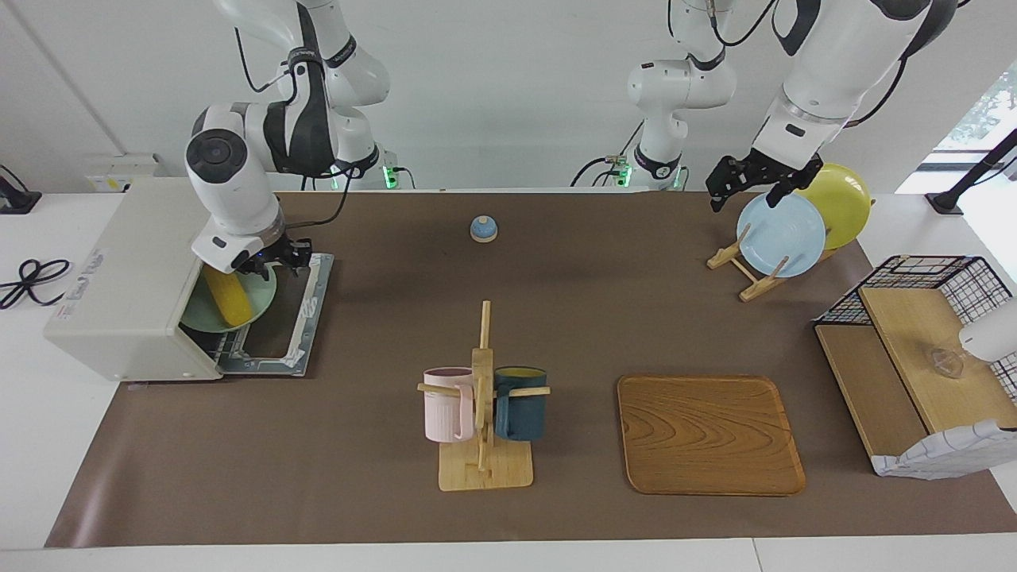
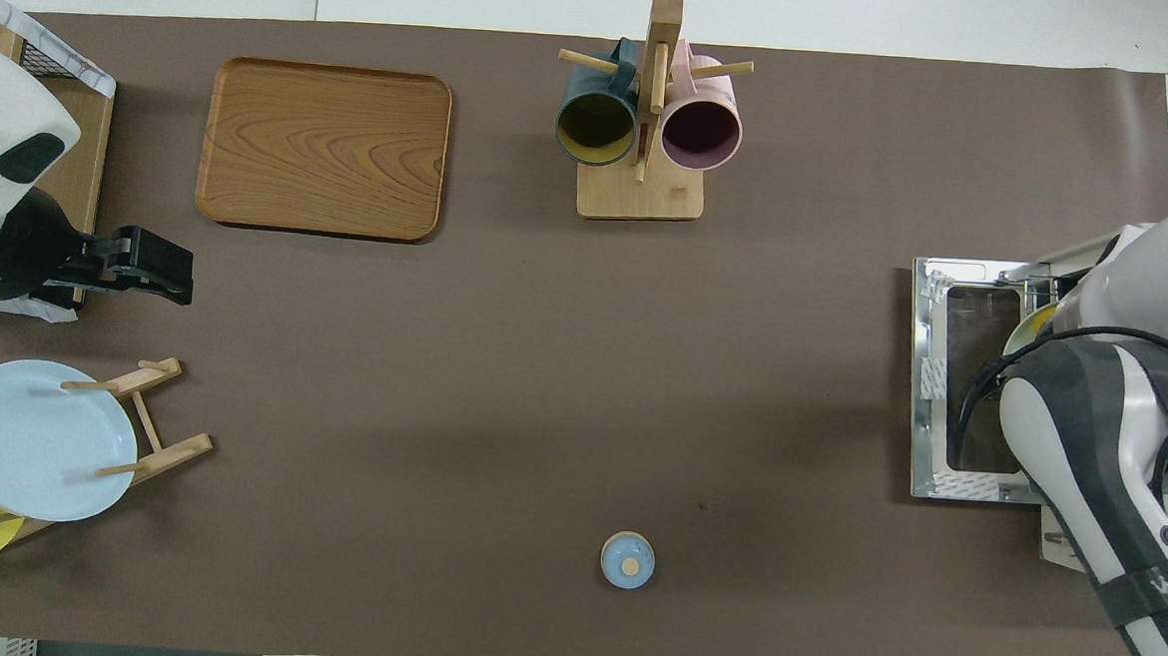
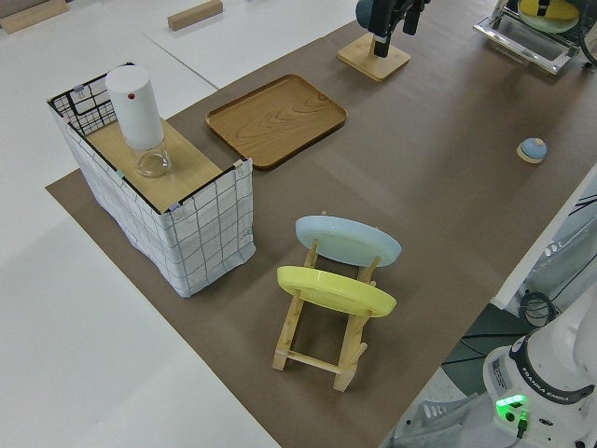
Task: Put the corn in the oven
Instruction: 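Open the right gripper and withdraw it from the oven, then push the oven door shut with the right gripper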
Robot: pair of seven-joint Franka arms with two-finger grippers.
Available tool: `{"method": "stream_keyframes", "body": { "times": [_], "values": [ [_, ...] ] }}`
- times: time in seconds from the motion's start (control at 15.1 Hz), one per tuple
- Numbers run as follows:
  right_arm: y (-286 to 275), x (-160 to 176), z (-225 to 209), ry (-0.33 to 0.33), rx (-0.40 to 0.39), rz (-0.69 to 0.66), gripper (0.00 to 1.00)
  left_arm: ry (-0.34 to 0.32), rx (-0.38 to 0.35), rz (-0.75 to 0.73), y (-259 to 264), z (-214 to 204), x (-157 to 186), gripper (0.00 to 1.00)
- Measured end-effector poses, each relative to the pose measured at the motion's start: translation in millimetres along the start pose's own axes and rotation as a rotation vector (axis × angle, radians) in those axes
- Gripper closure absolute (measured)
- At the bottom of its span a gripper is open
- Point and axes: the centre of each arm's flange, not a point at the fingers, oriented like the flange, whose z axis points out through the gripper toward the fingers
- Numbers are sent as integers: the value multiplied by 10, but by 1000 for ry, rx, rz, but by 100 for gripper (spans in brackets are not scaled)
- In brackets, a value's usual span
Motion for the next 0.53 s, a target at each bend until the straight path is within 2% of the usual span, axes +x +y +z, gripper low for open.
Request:
{"method": "stream_keyframes", "body": {
  "times": [0.2,0.33,0.53],
  "values": [
    [-463,132,147,57,-7,52,96,0,0,0,0,0,0,0],
    [-515,194,479,77,1,65,99,0,0,0,0,0,0,0],
    [-478,244,952,46,10,77,99,0,0,0,0,0,0,0]
  ]
}}
